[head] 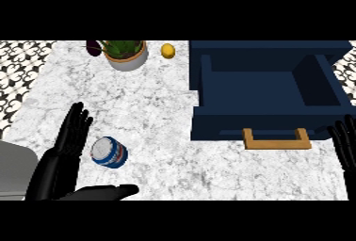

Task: Pick up the can, place it into the drawer and close the drawer

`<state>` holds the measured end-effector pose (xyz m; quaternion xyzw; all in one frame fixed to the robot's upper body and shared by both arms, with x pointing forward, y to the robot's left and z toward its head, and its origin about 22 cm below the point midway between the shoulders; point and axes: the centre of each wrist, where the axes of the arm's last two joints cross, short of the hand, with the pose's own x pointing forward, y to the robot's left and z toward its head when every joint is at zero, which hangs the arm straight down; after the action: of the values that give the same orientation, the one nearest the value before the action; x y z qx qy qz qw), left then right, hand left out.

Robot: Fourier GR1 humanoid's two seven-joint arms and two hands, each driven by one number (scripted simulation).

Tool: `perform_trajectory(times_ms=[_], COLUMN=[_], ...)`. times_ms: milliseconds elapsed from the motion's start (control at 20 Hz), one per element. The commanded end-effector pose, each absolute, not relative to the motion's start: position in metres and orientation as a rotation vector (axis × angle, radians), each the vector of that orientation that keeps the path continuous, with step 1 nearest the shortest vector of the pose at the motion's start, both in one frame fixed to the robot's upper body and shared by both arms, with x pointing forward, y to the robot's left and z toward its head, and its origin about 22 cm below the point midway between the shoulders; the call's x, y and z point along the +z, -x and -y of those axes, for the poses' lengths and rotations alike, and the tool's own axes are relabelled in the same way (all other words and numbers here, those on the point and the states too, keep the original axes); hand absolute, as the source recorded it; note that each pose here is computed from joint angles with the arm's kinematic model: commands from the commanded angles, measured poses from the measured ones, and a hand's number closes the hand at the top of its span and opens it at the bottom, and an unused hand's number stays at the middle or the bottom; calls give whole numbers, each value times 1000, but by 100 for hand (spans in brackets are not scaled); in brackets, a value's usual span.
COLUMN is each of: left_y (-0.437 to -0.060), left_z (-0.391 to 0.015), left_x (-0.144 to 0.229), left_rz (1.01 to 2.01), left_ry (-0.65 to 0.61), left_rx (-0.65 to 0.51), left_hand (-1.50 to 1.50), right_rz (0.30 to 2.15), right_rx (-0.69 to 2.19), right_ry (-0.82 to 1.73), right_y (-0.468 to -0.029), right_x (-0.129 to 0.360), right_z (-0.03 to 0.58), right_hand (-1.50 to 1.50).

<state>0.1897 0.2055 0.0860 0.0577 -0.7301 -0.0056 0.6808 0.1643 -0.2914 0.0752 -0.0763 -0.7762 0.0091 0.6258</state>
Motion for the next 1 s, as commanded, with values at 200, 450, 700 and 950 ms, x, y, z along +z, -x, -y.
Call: perform_trajectory(times_ms=[200,450,700,950], left_y=[-203,-216,-211,-183], left_z=[-223,-230,-238,-236], left_x=[43,38,9,2], left_rz=[1614,1609,1599,1578], left_ry=[-142,-162,-196,-202], left_rx=[-1,20,33,38], left_hand=[-150,-150,-150,-150], right_rz=[1757,1766,1779,1793], right_rx=[19,17,28,21], right_ry=[183,179,178,173], right_y=[-153,-179,-154,-171], right_x=[69,62,79,73], right_z=[291,295,295,299], right_hand=[-150,-150,-150,-150])
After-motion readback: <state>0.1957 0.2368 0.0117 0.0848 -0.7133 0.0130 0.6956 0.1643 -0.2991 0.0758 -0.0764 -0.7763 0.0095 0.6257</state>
